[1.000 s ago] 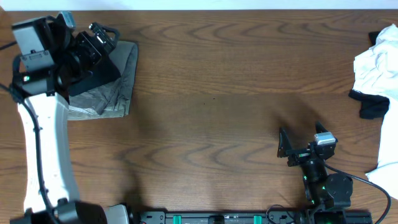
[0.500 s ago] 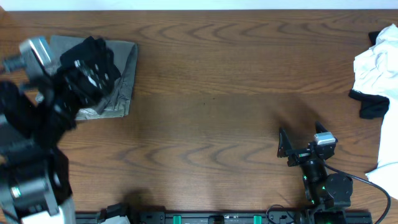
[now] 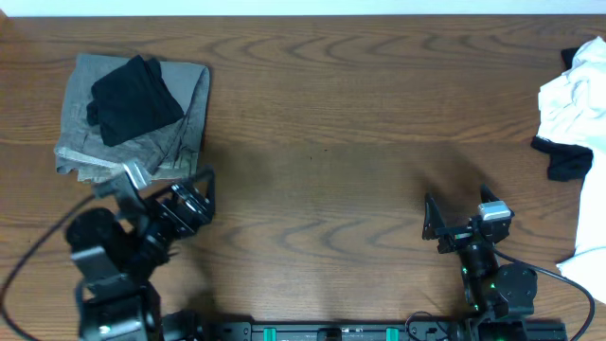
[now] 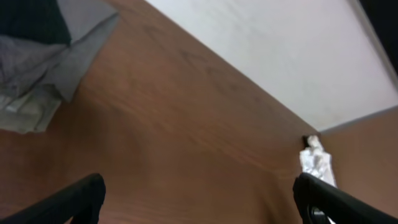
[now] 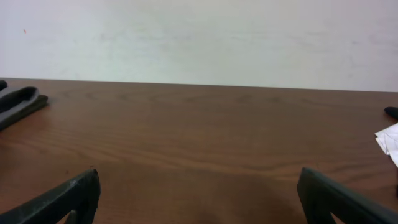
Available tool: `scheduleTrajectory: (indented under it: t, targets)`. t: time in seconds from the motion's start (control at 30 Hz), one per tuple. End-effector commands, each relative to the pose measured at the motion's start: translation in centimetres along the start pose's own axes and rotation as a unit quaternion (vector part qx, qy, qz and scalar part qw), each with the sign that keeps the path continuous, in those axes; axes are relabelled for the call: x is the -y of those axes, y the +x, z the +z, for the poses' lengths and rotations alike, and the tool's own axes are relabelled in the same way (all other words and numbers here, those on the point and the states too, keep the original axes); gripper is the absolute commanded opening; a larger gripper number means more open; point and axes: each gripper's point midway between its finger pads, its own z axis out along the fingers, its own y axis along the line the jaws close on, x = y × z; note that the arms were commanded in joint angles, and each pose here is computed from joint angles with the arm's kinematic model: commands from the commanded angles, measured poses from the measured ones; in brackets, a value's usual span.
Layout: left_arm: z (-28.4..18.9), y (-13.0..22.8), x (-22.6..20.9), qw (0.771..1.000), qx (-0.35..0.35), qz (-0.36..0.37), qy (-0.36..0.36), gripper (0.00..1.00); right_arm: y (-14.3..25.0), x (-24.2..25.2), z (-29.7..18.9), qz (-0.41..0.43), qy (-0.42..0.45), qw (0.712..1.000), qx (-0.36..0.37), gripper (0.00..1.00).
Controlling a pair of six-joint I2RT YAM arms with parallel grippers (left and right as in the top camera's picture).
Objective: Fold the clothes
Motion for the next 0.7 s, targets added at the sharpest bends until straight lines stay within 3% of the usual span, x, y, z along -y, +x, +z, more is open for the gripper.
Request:
scheduleTrajectory:
  t: [0.0, 0.3, 0.67]
  targets:
    - [0.7, 1.4, -2.3, 1.0, 0.02, 0.013, -0.014, 0.98, 0.1, -0.1, 0.0, -0.006, -0.001, 1.0, 0.0, 0.99]
    - [1.4, 1.0, -8.2, 0.98, 0.151, 0.055, -0.118, 0.98, 0.1, -0.1, 0.0, -0.006, -0.001, 1.0, 0.0, 0.99]
    - [1.0, 0.6, -11.5, 0.956, 0.227, 0.06, -0.174, 0.98, 0.1, -0.1, 0.0, -0.006, -0.001, 1.0, 0.0, 0.99]
